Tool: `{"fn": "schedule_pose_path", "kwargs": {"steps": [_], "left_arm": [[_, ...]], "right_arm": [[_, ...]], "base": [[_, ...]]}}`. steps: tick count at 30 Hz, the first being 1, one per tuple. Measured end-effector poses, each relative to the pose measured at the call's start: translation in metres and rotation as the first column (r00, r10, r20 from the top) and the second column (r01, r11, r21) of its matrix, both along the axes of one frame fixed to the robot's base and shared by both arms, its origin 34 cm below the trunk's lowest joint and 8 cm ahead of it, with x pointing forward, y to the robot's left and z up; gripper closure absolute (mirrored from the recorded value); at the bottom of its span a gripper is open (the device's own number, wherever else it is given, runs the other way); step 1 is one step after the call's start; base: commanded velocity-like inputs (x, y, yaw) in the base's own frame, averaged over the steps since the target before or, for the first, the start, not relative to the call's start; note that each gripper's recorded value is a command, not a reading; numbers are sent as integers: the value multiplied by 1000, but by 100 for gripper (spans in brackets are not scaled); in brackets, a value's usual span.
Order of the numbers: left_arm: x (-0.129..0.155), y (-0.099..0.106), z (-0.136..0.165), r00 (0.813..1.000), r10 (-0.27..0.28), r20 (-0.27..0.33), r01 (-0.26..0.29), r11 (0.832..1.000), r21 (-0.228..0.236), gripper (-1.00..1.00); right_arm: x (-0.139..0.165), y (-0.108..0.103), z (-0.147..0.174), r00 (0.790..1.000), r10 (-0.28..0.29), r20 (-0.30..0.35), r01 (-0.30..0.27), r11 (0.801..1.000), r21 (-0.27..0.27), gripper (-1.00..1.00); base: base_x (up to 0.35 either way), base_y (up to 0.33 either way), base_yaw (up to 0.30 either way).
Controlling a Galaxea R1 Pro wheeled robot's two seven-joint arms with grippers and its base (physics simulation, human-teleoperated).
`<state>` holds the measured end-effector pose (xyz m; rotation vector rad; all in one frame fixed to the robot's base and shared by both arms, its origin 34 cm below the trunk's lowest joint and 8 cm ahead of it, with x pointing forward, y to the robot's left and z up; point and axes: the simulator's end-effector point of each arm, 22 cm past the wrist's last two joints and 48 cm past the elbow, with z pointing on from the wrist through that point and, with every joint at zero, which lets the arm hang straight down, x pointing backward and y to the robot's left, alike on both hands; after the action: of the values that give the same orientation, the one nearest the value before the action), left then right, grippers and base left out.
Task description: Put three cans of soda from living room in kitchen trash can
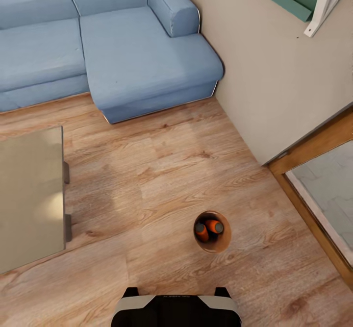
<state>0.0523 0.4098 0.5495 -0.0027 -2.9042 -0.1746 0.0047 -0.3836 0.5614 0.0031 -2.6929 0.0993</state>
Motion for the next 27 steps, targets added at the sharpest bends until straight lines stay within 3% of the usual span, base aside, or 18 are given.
{"fn": "schedule_pose_path", "kwargs": {"steps": [27], "left_arm": [[-12,-16,30,1000,6,-15,-6,1000,-23,-100]], "right_arm": [[-18,27,33,1000,-20,-15,21,999,26,-100]], "base": [[0,0,0]]}}
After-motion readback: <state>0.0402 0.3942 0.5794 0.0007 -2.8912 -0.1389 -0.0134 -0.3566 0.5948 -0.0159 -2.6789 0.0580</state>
